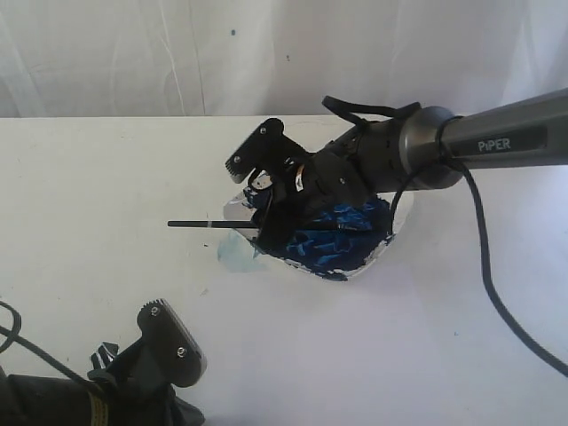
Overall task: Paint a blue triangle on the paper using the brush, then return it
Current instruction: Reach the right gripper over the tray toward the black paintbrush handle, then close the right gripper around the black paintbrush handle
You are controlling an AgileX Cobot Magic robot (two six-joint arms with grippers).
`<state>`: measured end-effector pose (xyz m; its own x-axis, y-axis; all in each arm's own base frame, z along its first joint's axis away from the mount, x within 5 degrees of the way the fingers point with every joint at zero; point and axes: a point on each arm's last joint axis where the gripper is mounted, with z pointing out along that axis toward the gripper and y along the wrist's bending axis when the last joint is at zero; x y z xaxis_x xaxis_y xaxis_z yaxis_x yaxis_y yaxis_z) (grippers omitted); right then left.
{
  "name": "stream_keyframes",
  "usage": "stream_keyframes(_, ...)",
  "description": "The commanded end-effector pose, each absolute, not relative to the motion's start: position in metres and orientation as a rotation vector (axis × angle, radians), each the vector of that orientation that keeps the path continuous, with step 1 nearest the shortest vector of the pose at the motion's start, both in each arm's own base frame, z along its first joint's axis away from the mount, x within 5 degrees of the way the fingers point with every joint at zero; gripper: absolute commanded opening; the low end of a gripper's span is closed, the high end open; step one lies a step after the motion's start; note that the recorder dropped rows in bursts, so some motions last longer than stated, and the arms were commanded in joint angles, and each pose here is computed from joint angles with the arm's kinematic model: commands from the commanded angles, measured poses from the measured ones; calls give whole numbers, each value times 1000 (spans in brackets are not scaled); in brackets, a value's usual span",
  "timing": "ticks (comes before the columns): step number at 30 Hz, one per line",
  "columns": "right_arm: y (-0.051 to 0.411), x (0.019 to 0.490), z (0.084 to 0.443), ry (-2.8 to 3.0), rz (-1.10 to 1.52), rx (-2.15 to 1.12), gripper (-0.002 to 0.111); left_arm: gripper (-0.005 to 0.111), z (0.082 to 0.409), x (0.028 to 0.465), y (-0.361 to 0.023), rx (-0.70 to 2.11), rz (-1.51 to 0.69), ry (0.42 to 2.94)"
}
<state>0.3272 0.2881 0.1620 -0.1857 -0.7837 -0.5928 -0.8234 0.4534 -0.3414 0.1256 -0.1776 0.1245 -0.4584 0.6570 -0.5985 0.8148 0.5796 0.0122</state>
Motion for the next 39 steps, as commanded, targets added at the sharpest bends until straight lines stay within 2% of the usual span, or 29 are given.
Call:
stream_keyframes(1,297,323,159,1928,63,-1398,67,0,120,123,-174,1179,-354,2302)
stream_keyframes(9,310,319,150,1869,91,-1421,66,0,120,123,-174,1179,-354,2302)
stream_keyframes(17,336,306,158,1706,174,-1398,66,0,120,123,-174,1179,-354,2302)
stream_keyframes(39,345,308,139,1635,58,-1601,65,0,120,123,-174,1179,-354,2302)
